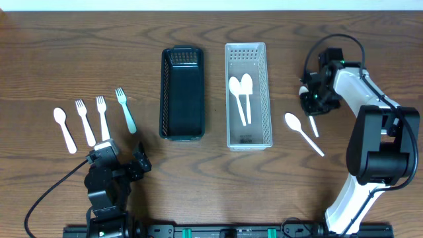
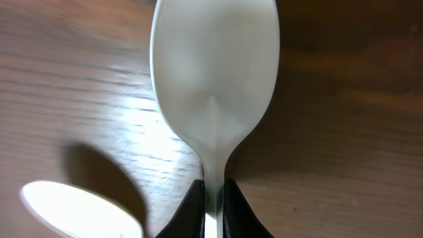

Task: Pack container
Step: 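Carry the spoon with the right gripper into the grey basket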

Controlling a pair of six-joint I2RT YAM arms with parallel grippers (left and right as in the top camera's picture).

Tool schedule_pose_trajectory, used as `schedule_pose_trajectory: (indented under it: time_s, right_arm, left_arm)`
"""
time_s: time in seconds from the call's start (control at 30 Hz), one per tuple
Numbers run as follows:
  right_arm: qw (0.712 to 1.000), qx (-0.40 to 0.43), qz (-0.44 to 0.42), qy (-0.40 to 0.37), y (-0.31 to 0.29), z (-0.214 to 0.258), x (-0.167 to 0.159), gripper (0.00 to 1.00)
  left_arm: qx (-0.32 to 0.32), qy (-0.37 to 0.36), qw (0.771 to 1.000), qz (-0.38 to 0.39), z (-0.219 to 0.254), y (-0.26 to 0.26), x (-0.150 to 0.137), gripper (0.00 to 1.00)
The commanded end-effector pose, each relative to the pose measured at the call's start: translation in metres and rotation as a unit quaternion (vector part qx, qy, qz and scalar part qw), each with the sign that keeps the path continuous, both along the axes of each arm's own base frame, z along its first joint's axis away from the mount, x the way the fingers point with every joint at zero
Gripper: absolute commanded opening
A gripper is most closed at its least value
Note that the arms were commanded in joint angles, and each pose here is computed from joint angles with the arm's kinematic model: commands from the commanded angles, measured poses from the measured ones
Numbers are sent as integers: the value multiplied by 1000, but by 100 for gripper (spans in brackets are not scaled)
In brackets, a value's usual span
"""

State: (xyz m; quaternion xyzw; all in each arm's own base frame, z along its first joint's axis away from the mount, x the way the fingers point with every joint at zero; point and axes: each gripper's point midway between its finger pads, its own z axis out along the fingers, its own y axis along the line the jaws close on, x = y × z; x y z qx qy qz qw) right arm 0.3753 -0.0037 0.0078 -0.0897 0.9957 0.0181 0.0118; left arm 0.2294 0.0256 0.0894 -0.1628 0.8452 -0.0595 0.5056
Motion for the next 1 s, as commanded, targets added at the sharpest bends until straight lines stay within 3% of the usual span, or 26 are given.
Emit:
schedule_pose_trajectory:
  time_s: [0.0,0.2,0.37,0.6,0.97]
  right_arm:
    - [998,17,15,-62,24,45,31,1]
    - [987,32,46,-149,79,127,58,1]
    - [981,67,28,-179,143,154,59,1]
    - [975,118,-80,-172,220,150,45,1]
    - [982,37,-133,-127,221,88,36,1]
  left_arm:
    - [-4,-1,1000,6,1,2,0,98]
    - [-4,-1,1000,6,1,2,0,98]
    - [-4,-1,1000,6,1,2,0,98]
    - [-4,-1,1000,6,1,2,0,98]
    - [-4,-1,1000,6,1,2,0,98]
